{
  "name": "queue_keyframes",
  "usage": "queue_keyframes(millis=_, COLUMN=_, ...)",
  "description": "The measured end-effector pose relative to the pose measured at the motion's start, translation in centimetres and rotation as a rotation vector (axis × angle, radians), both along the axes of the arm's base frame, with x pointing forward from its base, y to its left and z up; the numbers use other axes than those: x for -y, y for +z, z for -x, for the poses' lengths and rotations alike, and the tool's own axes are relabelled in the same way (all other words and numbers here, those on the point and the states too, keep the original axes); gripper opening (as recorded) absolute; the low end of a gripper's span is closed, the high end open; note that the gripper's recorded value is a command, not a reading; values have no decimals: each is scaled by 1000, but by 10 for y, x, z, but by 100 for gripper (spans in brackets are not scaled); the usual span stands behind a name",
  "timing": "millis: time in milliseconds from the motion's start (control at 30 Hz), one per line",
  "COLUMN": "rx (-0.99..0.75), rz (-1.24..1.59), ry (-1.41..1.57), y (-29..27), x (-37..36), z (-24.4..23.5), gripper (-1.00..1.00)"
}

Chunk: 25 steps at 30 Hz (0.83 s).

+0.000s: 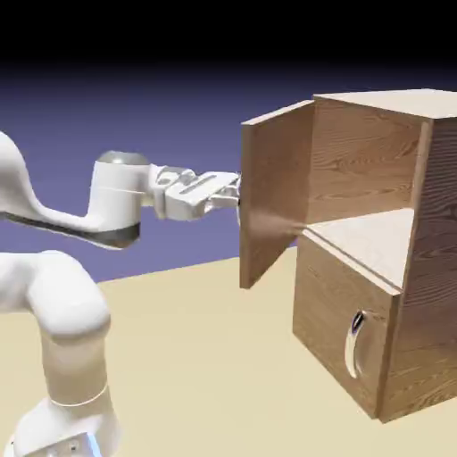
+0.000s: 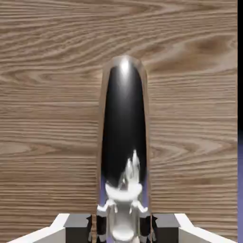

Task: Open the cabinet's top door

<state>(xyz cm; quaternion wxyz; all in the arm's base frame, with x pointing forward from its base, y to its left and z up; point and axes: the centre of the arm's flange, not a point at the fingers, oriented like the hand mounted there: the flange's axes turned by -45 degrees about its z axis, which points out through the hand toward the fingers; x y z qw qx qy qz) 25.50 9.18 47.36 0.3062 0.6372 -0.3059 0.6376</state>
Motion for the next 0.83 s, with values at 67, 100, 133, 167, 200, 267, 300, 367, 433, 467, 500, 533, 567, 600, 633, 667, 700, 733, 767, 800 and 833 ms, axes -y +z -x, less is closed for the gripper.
queue_keyframes(millis=67, rx=0, rz=0, ry=-50, y=0, x=-15, z=2, gripper=-100)
queue_keyframes(millis=100, rx=0, rz=0, ry=-76, y=0, x=-23, z=3, gripper=-100)
queue_keyframes(millis=133, rx=0, rz=0, ry=-103, y=0, x=-32, z=4, gripper=-100)
queue_keyframes(millis=167, rx=0, rz=0, ry=-130, y=0, x=-40, z=5, gripper=-100)
queue_keyframes(millis=200, rx=0, rz=0, ry=-158, y=0, x=-49, z=5, gripper=-100)
queue_keyframes(millis=267, rx=0, rz=0, ry=-215, y=0, x=-66, z=5, gripper=-100)
queue_keyframes(millis=300, rx=0, rz=0, ry=-245, y=0, x=-76, z=5, gripper=-100)
queue_keyframes(millis=367, rx=0, rz=0, ry=-303, y=0, x=-94, z=3, gripper=-100)
queue_keyframes(millis=433, rx=0, rz=0, ry=-360, y=0, x=-111, z=1, gripper=-100)
queue_keyframes(millis=467, rx=0, rz=0, ry=-387, y=0, x=-119, z=-1, gripper=-100)
queue_keyframes(millis=500, rx=0, rz=0, ry=-414, y=0, x=-128, z=-3, gripper=-100)
queue_keyframes(millis=533, rx=0, rz=0, ry=-440, y=0, x=-135, z=-4, gripper=-100)
queue_keyframes(millis=567, rx=0, rz=0, ry=-464, y=0, x=-143, z=-6, gripper=-100)
queue_keyframes(millis=600, rx=0, rz=0, ry=-487, y=0, x=-149, z=-8, gripper=-100)
queue_keyframes(millis=633, rx=0, rz=0, ry=-509, y=0, x=-156, z=-11, gripper=-100)
queue_keyframes(millis=667, rx=0, rz=0, ry=-529, y=0, x=-162, z=-13, gripper=-100)
queue_keyframes(millis=700, rx=0, rz=-1, ry=-548, y=0, x=-167, z=-15, gripper=-100)
queue_keyframes(millis=733, rx=0, rz=-1, ry=-566, y=0, x=-173, z=-17, gripper=-100)
queue_keyframes(millis=767, rx=0, rz=0, ry=-582, y=0, x=-177, z=-19, gripper=-100)
queue_keyframes(millis=800, rx=0, rz=0, ry=-597, y=0, x=-181, z=-20, gripper=-100)
queue_keyframes(millis=833, rx=-1, rz=0, ry=-612, y=0, x=-185, z=-22, gripper=-100)
